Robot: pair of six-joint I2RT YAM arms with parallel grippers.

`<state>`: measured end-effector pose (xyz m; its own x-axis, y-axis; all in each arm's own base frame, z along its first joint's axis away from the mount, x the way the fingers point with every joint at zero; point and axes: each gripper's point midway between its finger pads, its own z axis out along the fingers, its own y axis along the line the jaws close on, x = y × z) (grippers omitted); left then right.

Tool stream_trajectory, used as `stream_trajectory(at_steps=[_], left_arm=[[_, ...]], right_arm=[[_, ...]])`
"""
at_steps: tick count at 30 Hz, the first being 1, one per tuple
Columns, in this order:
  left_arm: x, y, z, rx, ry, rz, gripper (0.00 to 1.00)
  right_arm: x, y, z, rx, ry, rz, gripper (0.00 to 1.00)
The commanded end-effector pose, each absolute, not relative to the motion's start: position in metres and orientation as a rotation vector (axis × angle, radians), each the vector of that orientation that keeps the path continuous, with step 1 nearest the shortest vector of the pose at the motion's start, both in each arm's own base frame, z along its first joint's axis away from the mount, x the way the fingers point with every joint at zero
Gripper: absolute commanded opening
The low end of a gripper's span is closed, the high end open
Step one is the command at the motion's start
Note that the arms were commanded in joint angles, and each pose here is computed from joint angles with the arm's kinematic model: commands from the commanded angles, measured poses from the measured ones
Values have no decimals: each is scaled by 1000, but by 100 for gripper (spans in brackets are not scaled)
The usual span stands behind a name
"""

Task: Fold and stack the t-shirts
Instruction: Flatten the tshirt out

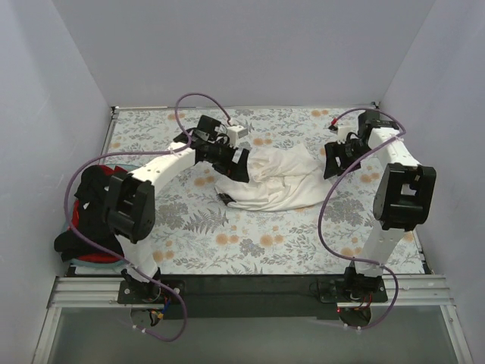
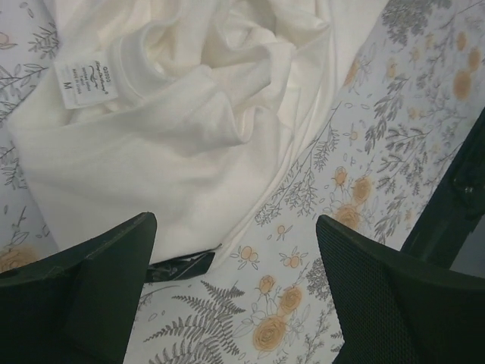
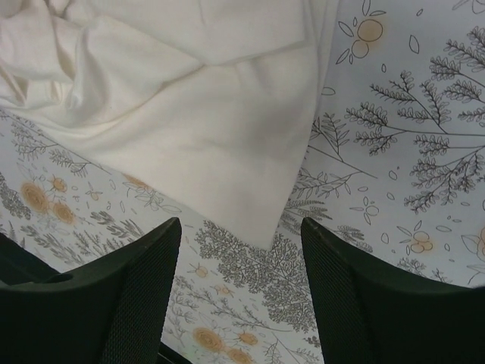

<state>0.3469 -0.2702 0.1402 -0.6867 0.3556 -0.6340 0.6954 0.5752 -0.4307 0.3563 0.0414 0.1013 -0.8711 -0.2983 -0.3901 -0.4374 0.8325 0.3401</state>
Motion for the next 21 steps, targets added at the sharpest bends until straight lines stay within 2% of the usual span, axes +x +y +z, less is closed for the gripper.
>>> stream_trajectory(at_steps=[1,4,7,8,11,12,14,15,16,19,21], left_arm=[[375,-283,145,872,2285,-789,85],[382,-304,130,896,2296,-729,84],[391,-317,125,882,2298,-692,79],[394,-319,114,873,2327,-681,68],[401,-319,109,853,2364,-656,47],[402,-315,105,843,2387,-626,34],[401,-310,106,835,2395,-607,17],[404,-304,115,812,2383,-599,2],[405,-300,119,791,2383,-601,0],[410,-279,143,697,2367,-650,0],[415,-255,151,609,2381,-660,0]], right_arm=[[377,54,107,-559,2676,587,71],[386,59,89,-565,2717,580,68],[393,59,75,-568,2745,542,66],[395,58,70,-563,2755,535,65],[393,71,59,-624,2777,505,62],[394,69,55,-637,2787,467,61],[392,72,47,-658,2800,440,59],[395,70,44,-651,2800,417,58],[396,69,40,-648,2809,415,56],[398,68,37,-645,2815,397,40],[400,65,38,-644,2815,369,5]])
